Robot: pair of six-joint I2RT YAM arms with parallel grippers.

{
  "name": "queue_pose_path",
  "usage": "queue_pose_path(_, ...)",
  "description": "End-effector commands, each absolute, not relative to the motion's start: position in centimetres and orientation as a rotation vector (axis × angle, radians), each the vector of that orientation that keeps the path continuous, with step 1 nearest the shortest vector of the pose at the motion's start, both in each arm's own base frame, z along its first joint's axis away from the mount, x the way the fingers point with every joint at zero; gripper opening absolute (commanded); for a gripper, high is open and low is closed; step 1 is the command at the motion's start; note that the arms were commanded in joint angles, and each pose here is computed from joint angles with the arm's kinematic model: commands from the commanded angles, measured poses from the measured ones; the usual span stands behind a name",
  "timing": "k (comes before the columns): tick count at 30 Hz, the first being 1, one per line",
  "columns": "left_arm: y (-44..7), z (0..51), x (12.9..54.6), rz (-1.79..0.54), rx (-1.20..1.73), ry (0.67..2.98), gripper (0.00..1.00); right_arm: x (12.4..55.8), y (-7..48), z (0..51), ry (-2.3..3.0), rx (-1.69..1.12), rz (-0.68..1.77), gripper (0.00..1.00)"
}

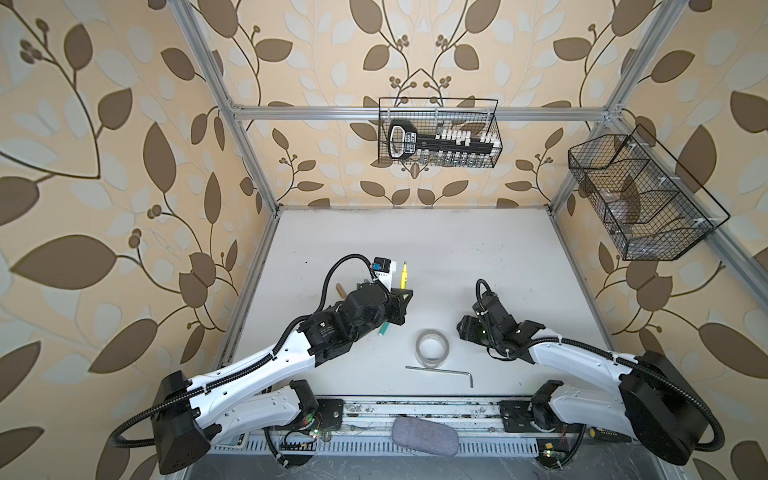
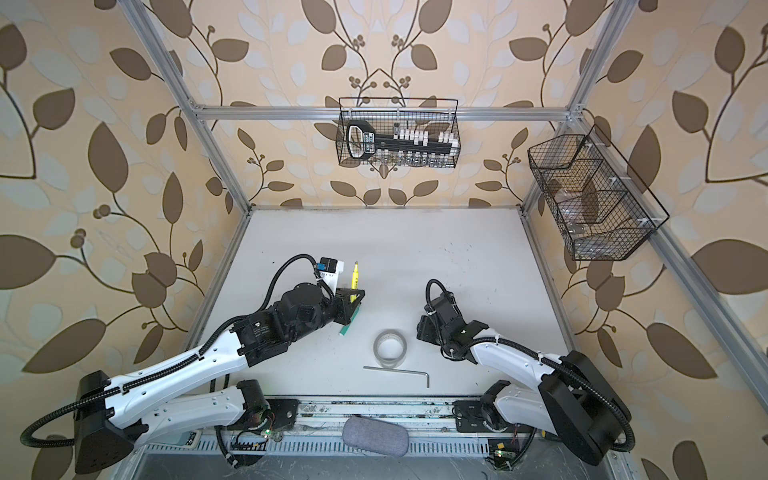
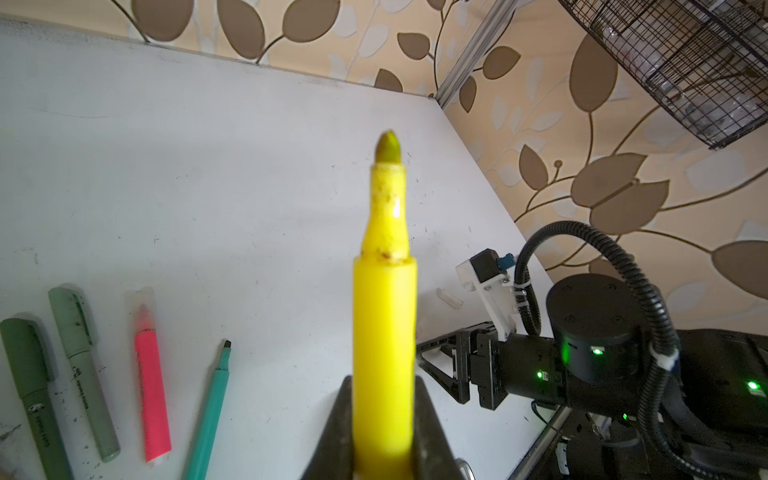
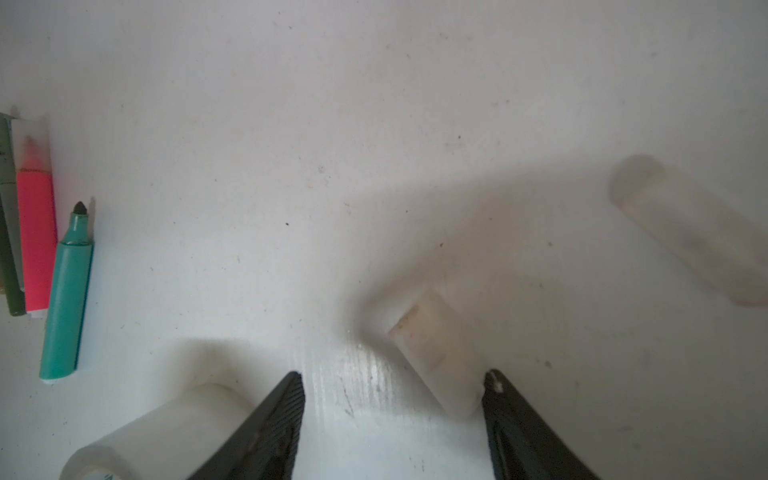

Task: Insert the pens into the pen caps
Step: 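Move the right gripper down over the clear caps on the table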

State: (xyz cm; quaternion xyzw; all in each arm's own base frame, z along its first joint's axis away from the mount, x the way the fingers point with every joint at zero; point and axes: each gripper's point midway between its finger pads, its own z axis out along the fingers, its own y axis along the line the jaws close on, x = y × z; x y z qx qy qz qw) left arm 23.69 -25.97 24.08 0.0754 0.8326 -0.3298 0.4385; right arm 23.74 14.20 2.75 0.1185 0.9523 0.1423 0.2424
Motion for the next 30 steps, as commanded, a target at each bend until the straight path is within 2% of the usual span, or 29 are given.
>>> queue_pose_path(1, -25.5, 24.6, 23.7, -0.81, 0.183, 2.049, 0.0, 24.6, 13.7, 2.9, 2.594, 0.342, 0.343, 0.69)
queue_pose_path(30, -25.3, 24.7, 23.7, -0.798, 0.18, 2.045, 0.0, 28.5, 19.4, 5.0, 2.561, 0.271, 0.501, 0.61)
